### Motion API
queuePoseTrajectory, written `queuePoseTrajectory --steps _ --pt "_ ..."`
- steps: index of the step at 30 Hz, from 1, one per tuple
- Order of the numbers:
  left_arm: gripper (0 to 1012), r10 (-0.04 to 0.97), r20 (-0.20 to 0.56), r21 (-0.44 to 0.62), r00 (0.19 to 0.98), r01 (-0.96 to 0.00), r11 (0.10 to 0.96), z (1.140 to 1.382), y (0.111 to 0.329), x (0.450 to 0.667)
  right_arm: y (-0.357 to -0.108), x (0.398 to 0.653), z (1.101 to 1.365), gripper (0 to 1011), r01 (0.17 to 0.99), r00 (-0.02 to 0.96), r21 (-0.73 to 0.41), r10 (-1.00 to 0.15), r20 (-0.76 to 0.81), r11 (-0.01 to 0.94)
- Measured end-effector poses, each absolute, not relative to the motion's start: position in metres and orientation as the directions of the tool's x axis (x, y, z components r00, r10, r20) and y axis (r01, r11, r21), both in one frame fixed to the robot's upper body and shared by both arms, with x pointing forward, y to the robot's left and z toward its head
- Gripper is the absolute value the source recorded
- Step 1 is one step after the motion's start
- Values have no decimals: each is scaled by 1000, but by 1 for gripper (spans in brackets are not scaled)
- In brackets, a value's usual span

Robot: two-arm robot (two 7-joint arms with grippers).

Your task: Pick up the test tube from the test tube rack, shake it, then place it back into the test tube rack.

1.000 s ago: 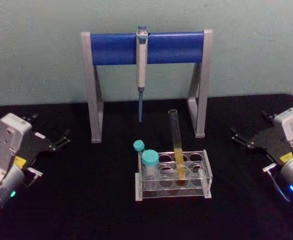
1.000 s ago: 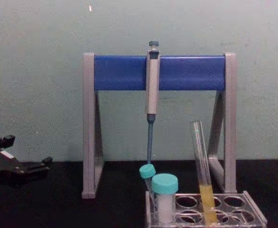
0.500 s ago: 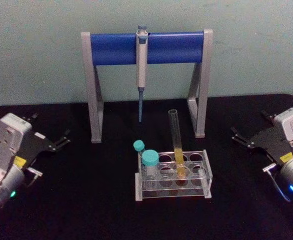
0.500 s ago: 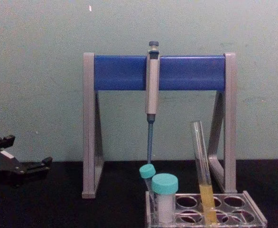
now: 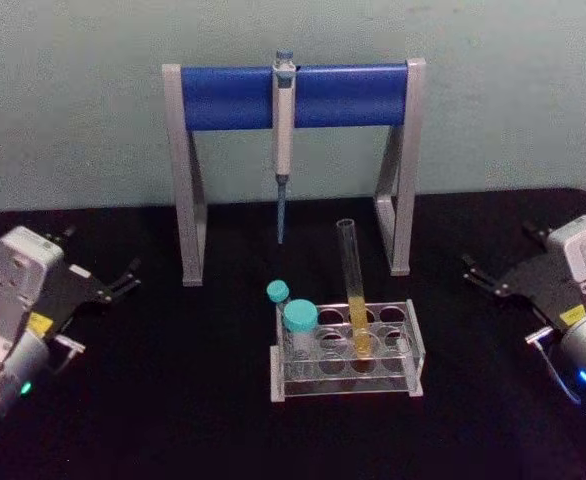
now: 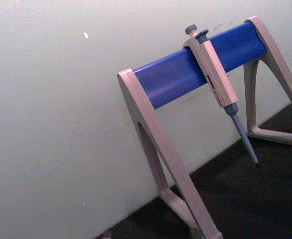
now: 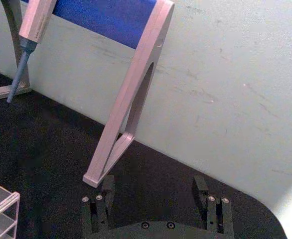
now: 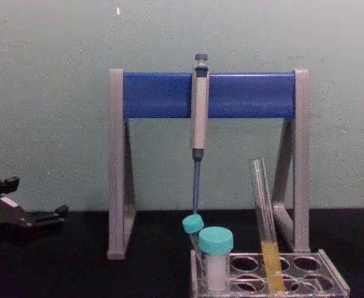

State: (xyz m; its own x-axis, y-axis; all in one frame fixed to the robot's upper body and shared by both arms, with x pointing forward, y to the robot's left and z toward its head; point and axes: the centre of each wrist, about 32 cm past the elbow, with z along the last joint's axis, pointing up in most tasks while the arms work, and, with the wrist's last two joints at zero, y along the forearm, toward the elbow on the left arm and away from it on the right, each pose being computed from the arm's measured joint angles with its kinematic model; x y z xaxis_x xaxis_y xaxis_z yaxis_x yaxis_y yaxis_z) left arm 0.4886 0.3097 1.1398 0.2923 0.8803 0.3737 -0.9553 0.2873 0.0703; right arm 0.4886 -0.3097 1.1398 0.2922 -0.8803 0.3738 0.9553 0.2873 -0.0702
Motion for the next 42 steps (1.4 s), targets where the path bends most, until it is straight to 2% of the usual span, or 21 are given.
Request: queuePoseTrajectory --steps 13,21,28,42 --pt "1001 880 374 70 292 -955 287 1140 310 489 -310 489 1140 1000 955 292 -68 -879 376 288" --pt "1001 880 374 70 292 -955 287 1140 310 489 -311 486 1144 1000 946 310 -21 -880 359 325" --pt "1002 880 374 70 292 -955 287 1140 310 489 -313 480 1151 1000 911 386 23 -869 310 412" --pt "1001 880 374 70 292 -955 287 1140 310 489 -304 479 1164 1000 805 576 26 -791 205 592"
